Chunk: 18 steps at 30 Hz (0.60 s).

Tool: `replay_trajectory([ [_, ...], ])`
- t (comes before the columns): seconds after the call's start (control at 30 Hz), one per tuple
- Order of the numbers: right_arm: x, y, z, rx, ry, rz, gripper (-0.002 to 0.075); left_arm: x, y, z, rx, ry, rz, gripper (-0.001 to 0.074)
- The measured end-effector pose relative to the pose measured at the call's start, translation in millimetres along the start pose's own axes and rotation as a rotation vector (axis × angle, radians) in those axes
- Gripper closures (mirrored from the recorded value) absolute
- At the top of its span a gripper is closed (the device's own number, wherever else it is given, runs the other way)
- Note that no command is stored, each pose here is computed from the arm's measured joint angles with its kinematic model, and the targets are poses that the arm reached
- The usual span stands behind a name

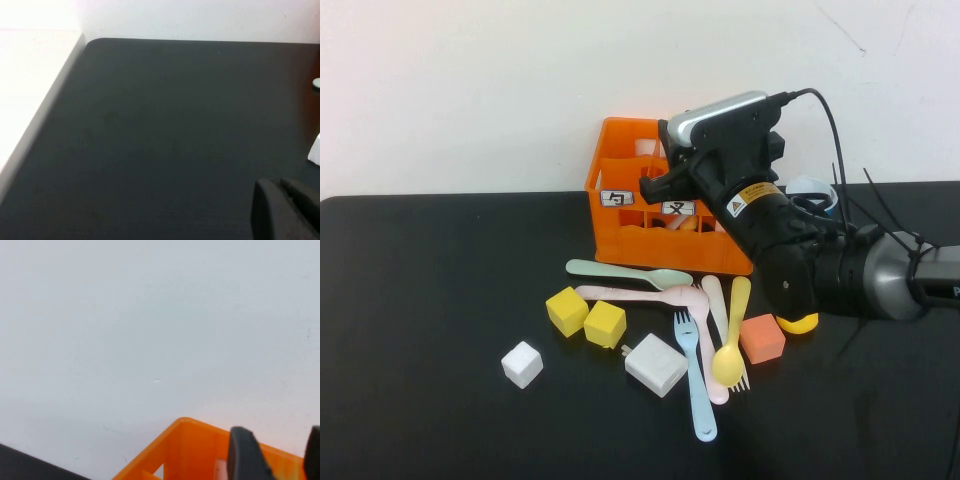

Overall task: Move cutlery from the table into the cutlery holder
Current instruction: Place the fork on the box

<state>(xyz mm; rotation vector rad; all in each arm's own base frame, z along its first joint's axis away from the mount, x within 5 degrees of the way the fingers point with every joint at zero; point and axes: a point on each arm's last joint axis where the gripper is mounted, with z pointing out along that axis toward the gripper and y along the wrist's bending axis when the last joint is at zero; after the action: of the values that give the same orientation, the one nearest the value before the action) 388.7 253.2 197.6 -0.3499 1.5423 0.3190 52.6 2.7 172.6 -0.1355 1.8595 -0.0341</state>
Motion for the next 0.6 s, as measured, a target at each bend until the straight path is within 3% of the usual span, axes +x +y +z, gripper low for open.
replay_trajectory([
  [0.23,-14,2,-5,-0.035,0.052,-0.022,0.0459,0,0,0,0.000,0.000,0.000,0.0736],
  [0.6,-88,5,-65,-0.267,0.465,-0.241,0.0459,0,0,0,0.000,0.000,0.000,0.0736],
])
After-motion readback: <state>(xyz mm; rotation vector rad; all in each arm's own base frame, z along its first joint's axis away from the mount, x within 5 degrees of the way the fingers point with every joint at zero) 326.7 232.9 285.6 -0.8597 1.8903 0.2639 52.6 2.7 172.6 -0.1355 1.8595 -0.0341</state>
